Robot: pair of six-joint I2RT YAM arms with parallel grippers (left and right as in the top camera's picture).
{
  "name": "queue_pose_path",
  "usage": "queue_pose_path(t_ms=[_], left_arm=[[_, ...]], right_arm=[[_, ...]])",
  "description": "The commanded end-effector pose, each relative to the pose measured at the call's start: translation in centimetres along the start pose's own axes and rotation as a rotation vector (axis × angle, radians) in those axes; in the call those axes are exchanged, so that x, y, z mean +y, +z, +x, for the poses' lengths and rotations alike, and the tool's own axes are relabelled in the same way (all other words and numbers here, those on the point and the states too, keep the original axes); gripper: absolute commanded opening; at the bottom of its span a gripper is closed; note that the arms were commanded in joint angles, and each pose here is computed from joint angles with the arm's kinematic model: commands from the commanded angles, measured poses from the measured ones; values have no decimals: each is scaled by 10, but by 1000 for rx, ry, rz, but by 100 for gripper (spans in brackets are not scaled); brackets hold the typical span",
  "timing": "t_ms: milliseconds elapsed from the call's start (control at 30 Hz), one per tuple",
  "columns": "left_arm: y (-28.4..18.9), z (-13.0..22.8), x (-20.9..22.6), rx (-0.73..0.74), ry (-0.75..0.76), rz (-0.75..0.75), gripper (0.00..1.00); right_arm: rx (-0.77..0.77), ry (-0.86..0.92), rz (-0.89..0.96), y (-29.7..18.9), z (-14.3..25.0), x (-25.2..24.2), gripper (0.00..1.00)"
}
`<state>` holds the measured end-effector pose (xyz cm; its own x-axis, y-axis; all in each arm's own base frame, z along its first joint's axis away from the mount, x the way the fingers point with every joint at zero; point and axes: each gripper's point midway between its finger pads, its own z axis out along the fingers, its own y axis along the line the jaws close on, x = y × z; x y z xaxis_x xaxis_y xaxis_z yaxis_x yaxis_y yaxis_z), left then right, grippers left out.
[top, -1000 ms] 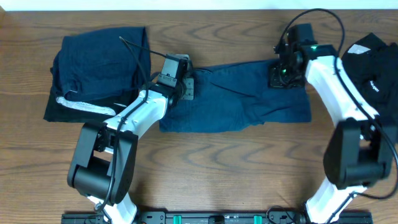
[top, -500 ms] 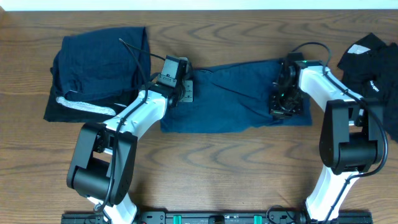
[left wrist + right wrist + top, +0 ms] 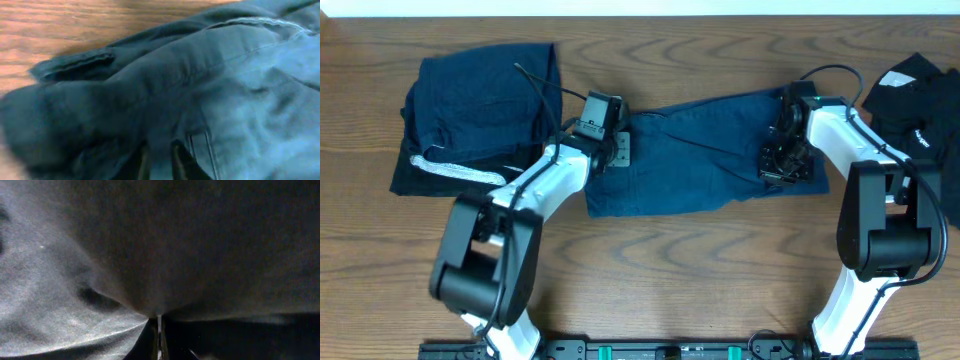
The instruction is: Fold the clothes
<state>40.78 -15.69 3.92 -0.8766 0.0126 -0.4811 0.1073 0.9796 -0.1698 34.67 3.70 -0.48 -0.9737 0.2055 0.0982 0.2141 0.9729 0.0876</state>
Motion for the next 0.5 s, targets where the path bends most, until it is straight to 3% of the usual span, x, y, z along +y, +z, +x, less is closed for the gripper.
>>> queue_pose_path(t_ms=[0, 100, 200, 467], left_arm=[[-50, -34, -11, -114, 1, 34, 31], [-77, -37, -6, -129, 1, 29, 56], [-85, -29, 7, -91, -20, 17, 69], [-62, 17, 20, 129, -36, 44, 75]], right_arm=[[5, 8, 74, 15, 1, -10, 7], [6, 4, 74, 16, 1, -9, 8], [3, 4, 73, 16, 0, -9, 9], [-11, -6, 46, 16, -3, -1, 11]])
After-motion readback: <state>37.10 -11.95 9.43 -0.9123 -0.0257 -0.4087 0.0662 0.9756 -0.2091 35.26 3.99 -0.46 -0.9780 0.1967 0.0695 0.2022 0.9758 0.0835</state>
